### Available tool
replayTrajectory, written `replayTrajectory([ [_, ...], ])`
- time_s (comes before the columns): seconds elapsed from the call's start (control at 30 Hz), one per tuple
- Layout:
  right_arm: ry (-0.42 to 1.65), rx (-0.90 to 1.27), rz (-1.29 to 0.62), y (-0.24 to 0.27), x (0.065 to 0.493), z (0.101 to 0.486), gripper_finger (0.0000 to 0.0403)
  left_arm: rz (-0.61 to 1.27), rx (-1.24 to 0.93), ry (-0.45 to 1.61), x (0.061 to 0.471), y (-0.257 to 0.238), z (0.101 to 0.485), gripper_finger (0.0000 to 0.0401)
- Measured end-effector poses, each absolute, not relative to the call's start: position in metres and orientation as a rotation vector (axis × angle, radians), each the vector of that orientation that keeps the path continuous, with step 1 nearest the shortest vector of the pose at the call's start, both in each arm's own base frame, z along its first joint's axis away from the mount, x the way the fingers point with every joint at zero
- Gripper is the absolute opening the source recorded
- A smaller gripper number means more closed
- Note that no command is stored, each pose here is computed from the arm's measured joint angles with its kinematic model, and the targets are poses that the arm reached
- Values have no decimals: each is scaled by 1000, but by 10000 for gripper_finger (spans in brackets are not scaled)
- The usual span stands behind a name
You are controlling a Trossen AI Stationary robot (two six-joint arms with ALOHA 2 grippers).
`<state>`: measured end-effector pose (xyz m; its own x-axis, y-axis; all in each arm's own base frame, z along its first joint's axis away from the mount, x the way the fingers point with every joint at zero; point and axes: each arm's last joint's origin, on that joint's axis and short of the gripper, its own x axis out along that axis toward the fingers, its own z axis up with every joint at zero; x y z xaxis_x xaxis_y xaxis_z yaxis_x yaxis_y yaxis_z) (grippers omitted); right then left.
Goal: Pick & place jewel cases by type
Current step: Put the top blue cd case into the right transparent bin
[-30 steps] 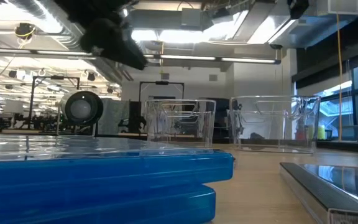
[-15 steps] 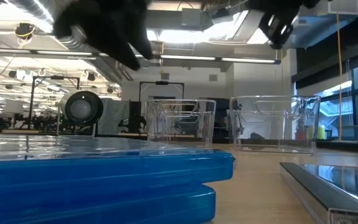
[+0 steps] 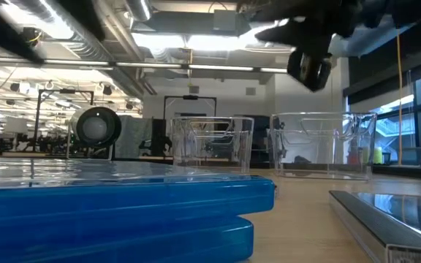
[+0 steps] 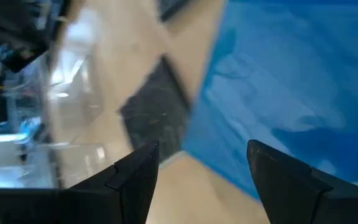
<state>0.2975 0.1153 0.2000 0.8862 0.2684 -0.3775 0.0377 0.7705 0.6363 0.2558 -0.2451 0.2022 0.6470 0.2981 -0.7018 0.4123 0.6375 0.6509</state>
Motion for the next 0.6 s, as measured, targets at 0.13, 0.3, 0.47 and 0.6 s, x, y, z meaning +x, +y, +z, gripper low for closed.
replayTrajectory([
  [0.13, 492, 756, 107, 120, 308, 177, 75, -171, 891, 974, 255, -249, 190, 239],
  [0.3, 483, 830, 92, 124, 320, 152, 75, -224, 788, 1029, 255, -250, 187, 239],
  [0.47, 463, 836, 94, 126, 325, 137, 75, -252, 781, 1035, 252, -252, 187, 239],
  [0.6, 474, 831, 89, 126, 326, 133, 75, -266, 767, 1046, 252, -252, 186, 239],
])
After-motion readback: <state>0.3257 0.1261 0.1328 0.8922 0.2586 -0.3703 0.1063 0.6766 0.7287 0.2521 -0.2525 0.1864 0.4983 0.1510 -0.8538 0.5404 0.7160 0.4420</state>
